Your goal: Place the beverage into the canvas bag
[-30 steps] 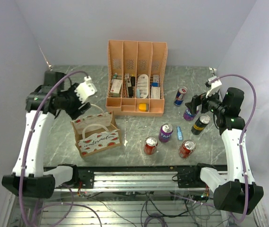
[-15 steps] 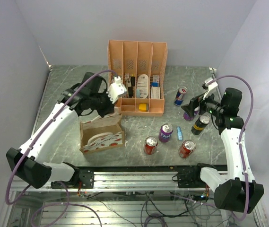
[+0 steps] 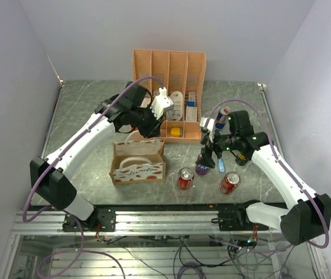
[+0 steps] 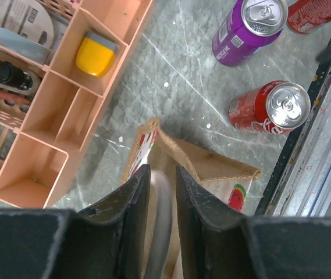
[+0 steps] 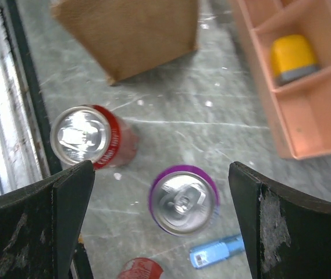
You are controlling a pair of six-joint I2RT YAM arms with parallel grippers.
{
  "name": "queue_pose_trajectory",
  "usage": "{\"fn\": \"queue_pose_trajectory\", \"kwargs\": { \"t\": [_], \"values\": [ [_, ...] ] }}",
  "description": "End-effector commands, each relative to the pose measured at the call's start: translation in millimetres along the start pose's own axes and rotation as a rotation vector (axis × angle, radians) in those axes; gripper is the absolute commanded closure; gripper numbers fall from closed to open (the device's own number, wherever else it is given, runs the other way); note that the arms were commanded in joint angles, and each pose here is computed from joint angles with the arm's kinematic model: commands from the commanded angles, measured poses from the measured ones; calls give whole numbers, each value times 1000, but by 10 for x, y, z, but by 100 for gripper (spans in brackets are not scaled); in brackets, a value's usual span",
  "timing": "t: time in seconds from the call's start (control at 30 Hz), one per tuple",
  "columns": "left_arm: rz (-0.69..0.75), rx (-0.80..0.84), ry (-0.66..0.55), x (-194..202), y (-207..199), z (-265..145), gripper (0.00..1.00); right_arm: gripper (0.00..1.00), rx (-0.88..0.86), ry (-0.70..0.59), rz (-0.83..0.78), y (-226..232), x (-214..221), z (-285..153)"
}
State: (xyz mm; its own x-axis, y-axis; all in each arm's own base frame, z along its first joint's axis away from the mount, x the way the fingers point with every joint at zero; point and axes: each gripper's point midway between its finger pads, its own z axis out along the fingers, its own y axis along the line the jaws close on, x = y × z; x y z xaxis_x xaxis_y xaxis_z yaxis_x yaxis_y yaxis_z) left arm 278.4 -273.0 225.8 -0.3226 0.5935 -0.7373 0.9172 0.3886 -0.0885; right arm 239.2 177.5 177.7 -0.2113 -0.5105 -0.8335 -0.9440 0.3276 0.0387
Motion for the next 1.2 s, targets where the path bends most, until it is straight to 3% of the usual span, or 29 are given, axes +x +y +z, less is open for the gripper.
{"fn": "queue_pose_trajectory", "kwargs": {
  "t": [0.0,0.2,0.33,0.5,0.7,0.97,1.07,1.17],
  "values": [
    [91,-65,-92,-306,-14,-335,59,0,-137,81,-105,416,101,157],
    [101,-165,-117,-212,48,-787,23,0,-189,193,-208,741,338,399],
    [61,-292,-137,15,216,-1119,13,0,-192,237,-249,779,498,502],
    [-22,-478,-91,410,418,-1422,13,2,-231,252,-269,878,576,652],
    [-121,-592,147,1200,575,-1572,14,13,-243,239,-291,920,564,841],
    [-225,-426,342,1786,547,-1521,19,55,-189,154,-340,869,262,841],
    [-279,-329,358,1861,518,-1327,24,69,-173,88,-361,847,-62,790],
    [-335,-254,339,1853,498,-1153,27,77,-169,36,-384,829,-407,721]
  ]
}}
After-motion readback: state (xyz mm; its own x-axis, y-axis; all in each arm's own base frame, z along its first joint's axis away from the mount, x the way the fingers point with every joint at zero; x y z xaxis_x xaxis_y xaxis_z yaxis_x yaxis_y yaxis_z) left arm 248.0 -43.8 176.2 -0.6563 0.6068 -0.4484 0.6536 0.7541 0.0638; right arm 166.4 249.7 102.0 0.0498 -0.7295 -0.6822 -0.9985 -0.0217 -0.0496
